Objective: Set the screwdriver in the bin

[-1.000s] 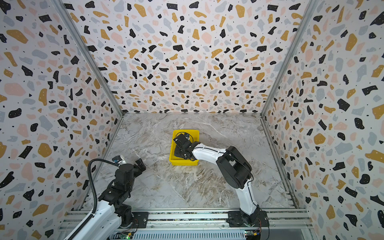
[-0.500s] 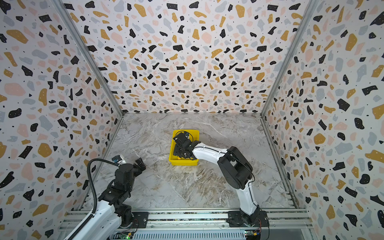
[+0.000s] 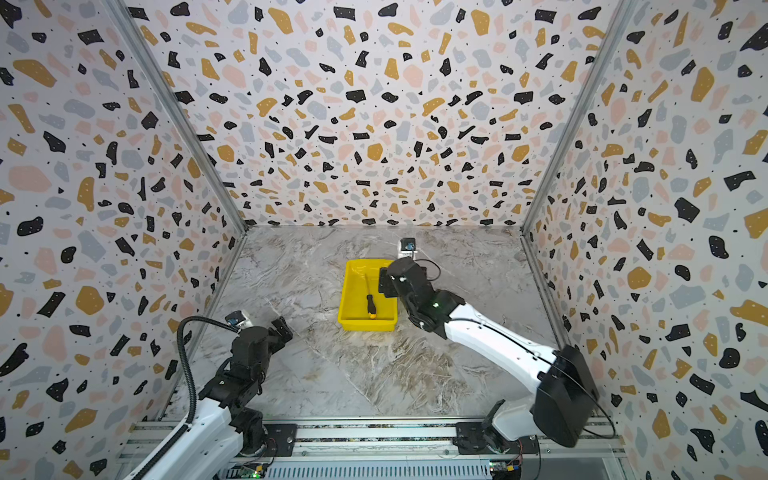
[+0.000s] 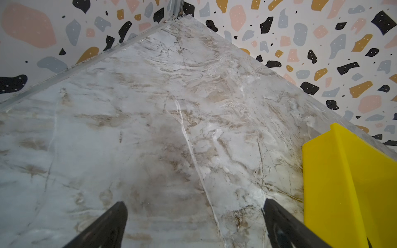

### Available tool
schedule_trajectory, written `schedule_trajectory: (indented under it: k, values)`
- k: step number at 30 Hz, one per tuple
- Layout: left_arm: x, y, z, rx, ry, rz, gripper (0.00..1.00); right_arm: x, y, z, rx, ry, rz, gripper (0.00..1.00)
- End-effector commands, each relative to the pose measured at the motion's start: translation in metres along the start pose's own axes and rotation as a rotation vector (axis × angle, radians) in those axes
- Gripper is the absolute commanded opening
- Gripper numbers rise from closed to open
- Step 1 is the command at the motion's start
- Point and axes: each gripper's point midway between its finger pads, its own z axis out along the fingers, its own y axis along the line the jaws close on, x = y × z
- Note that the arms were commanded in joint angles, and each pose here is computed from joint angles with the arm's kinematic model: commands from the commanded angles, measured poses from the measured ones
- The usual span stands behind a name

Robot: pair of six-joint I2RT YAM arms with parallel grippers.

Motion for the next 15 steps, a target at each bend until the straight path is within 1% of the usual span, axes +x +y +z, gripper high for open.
schedule_trajectory:
  k: [1,3,5,8,11,15]
  values:
    - [-0.003,-0.003,0.002,0.007,-0.009,-0.006,1.0,0.008,-0.083,-0.009,0.321,-0.163,-0.243,0.82]
    - [-0.002,-0.003,0.003,0.006,-0.005,-0.004,1.0,0.026,-0.116,-0.01,0.353,-0.183,-0.263,0.82]
    - [-0.002,-0.004,0.002,0.007,-0.006,-0.004,1.0,0.047,-0.142,-0.007,0.343,-0.184,-0.243,0.82]
    - [-0.002,-0.003,0.002,0.01,-0.008,-0.006,1.0,0.064,-0.166,-0.005,0.357,-0.196,-0.22,0.82]
    - [-0.002,-0.004,0.001,0.013,-0.009,-0.007,1.0,0.067,-0.171,-0.002,0.366,-0.207,-0.249,0.83]
    - [-0.003,-0.004,0.001,0.016,-0.01,-0.008,1.0,0.073,-0.178,0.008,0.383,-0.187,-0.257,0.83]
